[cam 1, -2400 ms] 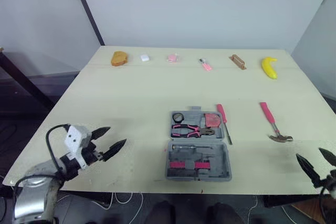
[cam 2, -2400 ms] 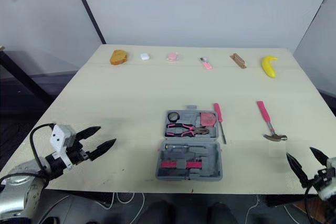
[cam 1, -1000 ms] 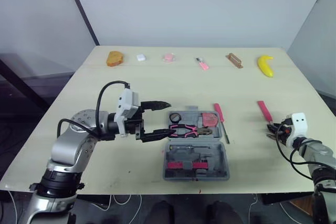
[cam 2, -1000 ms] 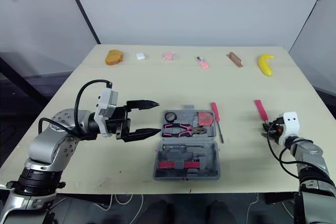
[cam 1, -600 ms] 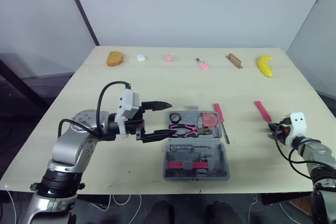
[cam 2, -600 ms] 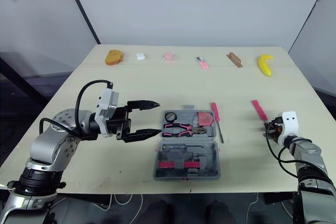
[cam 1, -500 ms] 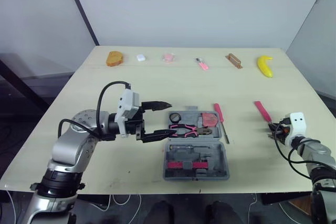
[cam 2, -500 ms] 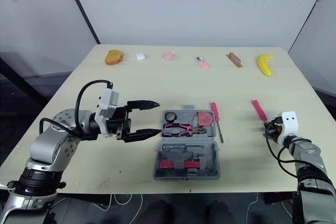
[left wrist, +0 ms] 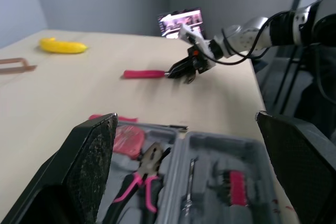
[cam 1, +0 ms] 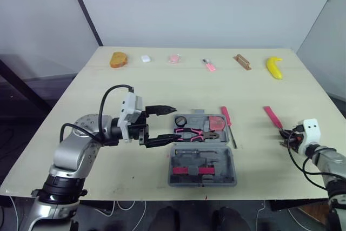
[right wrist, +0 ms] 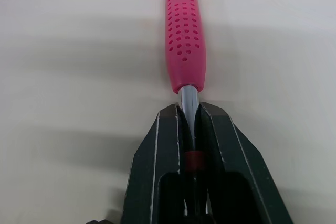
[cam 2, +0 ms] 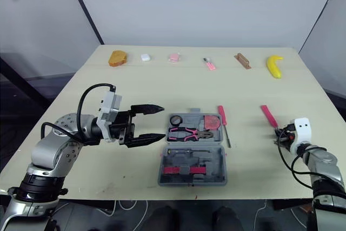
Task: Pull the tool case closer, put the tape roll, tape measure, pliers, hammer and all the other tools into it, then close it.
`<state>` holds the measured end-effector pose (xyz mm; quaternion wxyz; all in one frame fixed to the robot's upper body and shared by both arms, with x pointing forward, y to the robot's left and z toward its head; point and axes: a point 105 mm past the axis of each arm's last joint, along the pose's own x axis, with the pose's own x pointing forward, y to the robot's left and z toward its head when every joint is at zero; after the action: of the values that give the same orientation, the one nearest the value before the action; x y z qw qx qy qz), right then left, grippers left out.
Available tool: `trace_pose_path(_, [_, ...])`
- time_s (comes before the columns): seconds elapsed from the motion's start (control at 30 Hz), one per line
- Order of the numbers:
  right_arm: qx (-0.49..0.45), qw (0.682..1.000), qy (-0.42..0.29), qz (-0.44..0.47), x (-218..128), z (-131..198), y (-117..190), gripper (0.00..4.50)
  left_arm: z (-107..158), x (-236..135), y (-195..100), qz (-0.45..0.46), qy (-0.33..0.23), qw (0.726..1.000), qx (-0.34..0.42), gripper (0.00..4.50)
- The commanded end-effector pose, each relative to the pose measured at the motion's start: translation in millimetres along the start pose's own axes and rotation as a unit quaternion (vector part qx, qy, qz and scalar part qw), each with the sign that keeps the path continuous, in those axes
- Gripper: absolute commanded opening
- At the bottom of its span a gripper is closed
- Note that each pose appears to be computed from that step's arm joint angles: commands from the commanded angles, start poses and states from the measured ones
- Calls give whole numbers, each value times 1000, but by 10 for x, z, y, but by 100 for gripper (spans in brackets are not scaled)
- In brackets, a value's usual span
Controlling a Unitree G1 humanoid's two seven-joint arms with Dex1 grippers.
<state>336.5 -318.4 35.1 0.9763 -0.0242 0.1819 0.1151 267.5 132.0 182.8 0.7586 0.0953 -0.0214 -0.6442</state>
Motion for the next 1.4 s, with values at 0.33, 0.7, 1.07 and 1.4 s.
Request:
trace_pose_path(0.33, [-97, 988, -19, 118, -274, 621, 399, 1, -10, -246, -57, -50, 19, 998, 17, 450])
trace_pose_path(0.7, [-207, 914, 23, 348, -518, 848, 1680, 1, -388, -692, -154, -63, 100, 993, 7, 450])
trace_pose_path(1.07, [-331, 834, 70, 436, -441, 706, 2435, 1, -463, -859, -183, -47, 101, 994, 10, 450])
trace_pose_path(1.4, [-409, 788, 99, 450, -306, 577, 2682, 1, -501, -850, -188, -52, 106, 993, 14, 450])
